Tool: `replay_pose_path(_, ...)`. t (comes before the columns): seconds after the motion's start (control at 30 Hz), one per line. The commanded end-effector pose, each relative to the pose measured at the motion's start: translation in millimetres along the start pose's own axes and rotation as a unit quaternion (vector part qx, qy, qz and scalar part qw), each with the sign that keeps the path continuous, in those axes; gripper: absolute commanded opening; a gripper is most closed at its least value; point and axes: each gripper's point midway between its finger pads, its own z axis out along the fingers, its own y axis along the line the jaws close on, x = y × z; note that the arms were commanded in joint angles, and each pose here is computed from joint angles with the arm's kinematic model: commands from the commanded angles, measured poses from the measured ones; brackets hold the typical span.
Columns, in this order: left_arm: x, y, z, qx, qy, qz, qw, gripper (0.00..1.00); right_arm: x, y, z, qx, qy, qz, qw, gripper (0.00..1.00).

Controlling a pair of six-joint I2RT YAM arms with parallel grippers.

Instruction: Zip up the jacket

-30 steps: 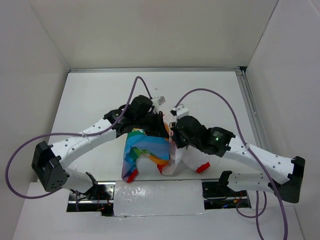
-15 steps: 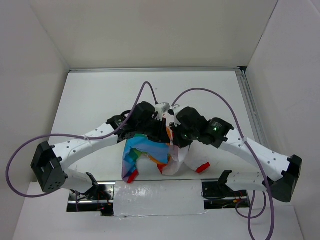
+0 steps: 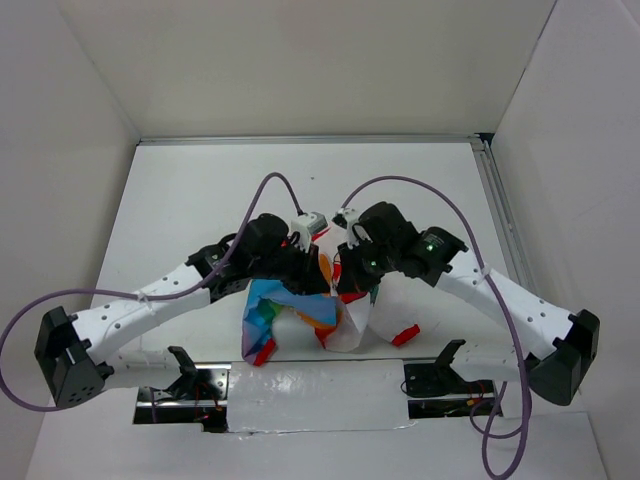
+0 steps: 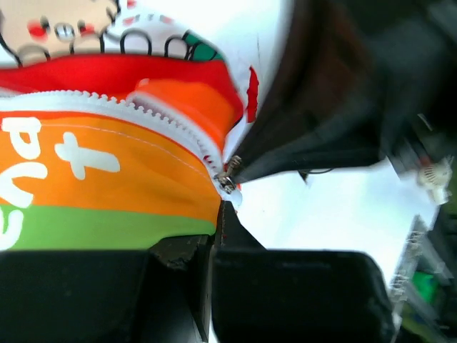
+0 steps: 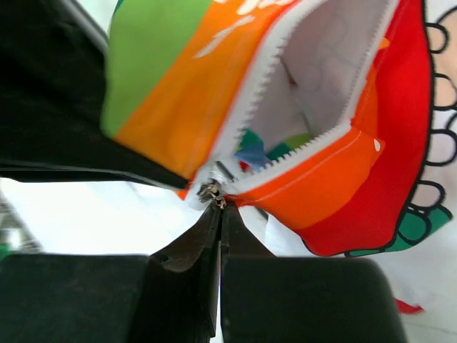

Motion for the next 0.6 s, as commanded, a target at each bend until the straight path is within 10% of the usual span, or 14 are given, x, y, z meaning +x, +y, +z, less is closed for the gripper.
replay_pose_path(0.0, 22.4, -4.6, -13.0, 0.021, 0.03, 0.06, 0.998, 0.0, -39.1, 10.8, -14.8, -0.071, -0.079, 0.018, 0.994, 0.0)
replay_pose_path(0.37, 45.9, 7.3, -5.7, -0.008, 0.076, 0.05, 0.996, 0.0, -48.7, 2.6, -17.6, -0.067, -0.077, 0.015, 0.995, 0.0)
replay_pose_path(0.5, 33.1, 6.5, -4.6, -0.03, 0.068, 0.028, 0.997, 0.68, -41.0, 8.9, -15.4, -0.086, -0.069, 0.019, 0.994, 0.0)
replay_pose_path(0.57, 22.4, -2.0, -9.4, -0.022, 0.051, 0.029, 0.998, 0.8, -36.4, 8.3, -13.3, -0.087, -0.068, 0.026, 0.994, 0.0)
